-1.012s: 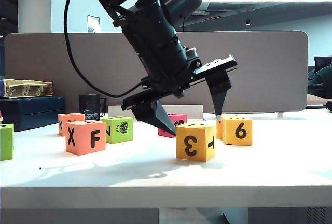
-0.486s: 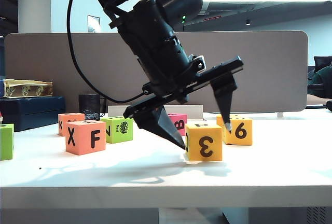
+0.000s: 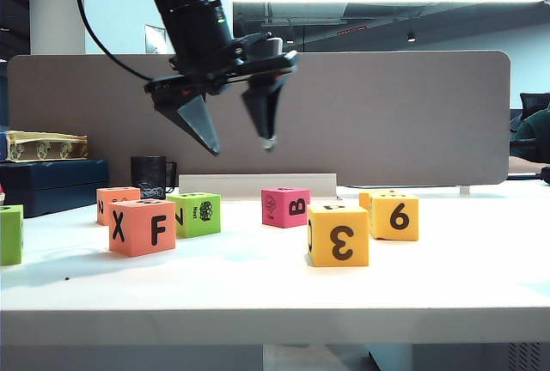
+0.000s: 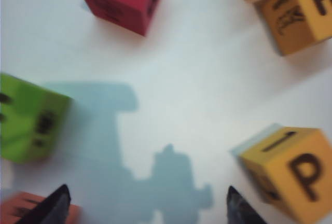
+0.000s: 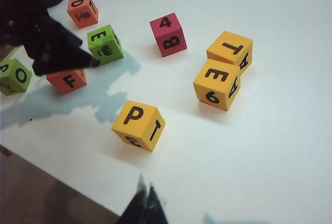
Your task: Select the appropriate blocks from the scattered letter blocks on the table and arrange them in a row to spell out "DEEP".
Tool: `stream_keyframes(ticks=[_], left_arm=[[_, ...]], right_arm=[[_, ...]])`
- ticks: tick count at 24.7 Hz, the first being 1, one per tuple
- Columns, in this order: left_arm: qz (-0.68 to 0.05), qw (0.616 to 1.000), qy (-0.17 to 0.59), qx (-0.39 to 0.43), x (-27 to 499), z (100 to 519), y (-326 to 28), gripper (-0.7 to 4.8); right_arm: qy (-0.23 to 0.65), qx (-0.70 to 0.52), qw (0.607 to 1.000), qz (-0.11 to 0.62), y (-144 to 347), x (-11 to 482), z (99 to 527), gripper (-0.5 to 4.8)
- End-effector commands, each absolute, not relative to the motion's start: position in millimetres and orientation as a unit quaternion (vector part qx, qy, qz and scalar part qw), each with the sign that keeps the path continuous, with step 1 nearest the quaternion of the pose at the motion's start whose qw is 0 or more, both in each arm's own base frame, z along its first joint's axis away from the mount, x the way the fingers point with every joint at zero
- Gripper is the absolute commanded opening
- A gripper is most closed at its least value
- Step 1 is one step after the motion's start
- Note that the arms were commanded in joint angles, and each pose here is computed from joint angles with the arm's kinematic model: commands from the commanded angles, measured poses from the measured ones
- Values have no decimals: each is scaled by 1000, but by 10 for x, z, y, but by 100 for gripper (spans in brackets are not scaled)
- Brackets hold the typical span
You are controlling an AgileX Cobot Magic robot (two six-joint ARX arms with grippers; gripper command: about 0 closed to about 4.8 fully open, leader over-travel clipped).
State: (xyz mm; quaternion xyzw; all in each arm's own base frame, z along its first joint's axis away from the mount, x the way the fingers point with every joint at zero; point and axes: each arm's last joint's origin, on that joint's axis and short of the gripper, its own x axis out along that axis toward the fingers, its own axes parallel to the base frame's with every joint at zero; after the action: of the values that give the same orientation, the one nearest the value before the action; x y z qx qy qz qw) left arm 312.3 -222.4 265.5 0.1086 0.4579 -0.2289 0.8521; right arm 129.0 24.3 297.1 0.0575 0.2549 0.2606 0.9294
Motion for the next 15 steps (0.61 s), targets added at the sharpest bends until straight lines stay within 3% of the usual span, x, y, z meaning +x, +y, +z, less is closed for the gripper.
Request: stream_keyframes(ticks=[1,4,7,15], left_arm=[[-212,854,433,194,3205,2674,-2099,381],[-206,856,429,203,3377,2610,-1939,383],[-209,847,444,205,3540,2464,-1784,445],[-203,855,430,209,3805,2198,-1708,443]], right_arm=[[253,56,930,260,241,1285,2986,-1],[253,56,930,260,241,1284,2987,-1],[260,57,928,260,241,1277,2975,-1],[266,58,927,259,240,1271,2964,-1]])
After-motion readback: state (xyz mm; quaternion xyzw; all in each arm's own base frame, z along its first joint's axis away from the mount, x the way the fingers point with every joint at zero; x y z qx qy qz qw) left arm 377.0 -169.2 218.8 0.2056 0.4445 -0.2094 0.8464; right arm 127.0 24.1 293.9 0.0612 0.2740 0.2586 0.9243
